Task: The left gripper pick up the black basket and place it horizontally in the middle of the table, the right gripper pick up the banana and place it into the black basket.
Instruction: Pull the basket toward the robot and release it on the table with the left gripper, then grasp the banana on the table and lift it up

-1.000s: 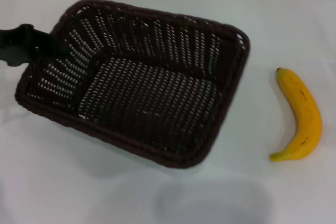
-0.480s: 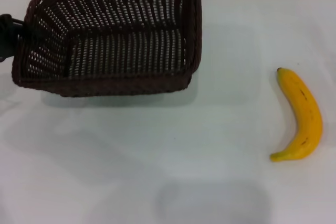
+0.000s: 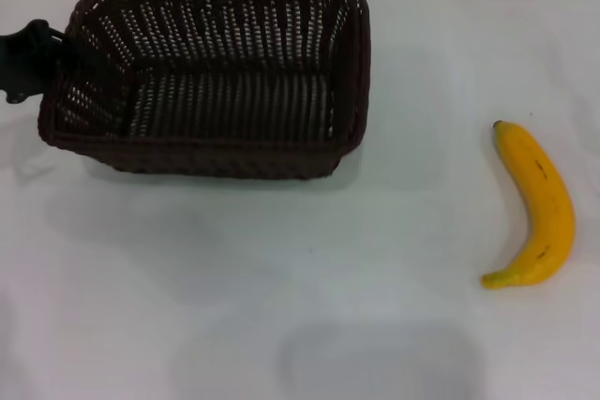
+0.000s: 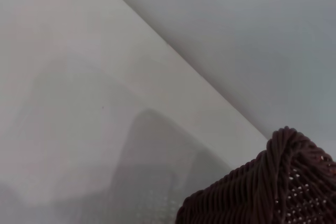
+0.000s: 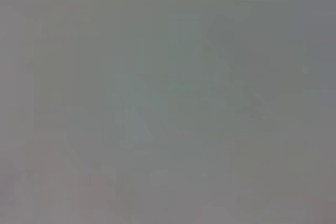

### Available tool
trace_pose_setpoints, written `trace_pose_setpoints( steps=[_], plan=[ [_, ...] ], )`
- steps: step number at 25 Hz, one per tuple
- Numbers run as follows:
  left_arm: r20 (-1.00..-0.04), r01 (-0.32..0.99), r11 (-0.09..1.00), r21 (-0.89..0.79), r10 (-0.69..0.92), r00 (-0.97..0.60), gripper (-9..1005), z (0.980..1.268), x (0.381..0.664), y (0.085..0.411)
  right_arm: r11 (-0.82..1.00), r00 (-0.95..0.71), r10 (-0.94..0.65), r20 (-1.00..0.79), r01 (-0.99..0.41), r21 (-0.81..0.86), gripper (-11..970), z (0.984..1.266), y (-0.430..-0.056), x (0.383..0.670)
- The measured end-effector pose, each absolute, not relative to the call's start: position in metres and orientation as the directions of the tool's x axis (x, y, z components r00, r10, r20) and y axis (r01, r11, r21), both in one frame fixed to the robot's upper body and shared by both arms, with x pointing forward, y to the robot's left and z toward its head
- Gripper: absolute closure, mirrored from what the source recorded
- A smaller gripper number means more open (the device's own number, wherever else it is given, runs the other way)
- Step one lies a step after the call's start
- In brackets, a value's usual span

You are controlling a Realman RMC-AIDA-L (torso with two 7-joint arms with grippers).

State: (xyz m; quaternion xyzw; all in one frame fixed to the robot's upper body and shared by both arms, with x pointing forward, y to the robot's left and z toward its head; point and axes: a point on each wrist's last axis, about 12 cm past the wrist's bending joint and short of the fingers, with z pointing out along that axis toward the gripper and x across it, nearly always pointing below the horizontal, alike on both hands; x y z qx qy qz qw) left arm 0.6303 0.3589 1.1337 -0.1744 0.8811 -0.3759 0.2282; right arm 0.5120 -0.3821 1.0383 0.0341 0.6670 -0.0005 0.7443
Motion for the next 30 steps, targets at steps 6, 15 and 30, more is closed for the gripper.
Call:
trace_pose_setpoints(
  steps=[6, 15, 30],
  plan=[
    [-0.273, -0.113, 0.677, -0.727, -0.437, -0.857, 801, 1.134, 0.641, 0.338, 0.998, 0.107, 0.042, -0.993, 0.035, 0.046, 102, 1.037, -0.381, 0.511],
    [-0.280, -0.086, 0.698, -0.711, -0.393, -0.876, 699, 1.133, 0.647, 0.320, 0.998, 0.106, 0.041, -0.994, 0.039, 0.045, 103, 1.036, -0.382, 0.508],
    [-0.345, 0.023, 0.577, -0.816, -0.455, -0.821, 333, 1.133, 0.599, 0.363, 0.998, 0.110, 0.041, -0.993, 0.036, 0.045, 103, 1.037, -0.381, 0.509]
  ],
)
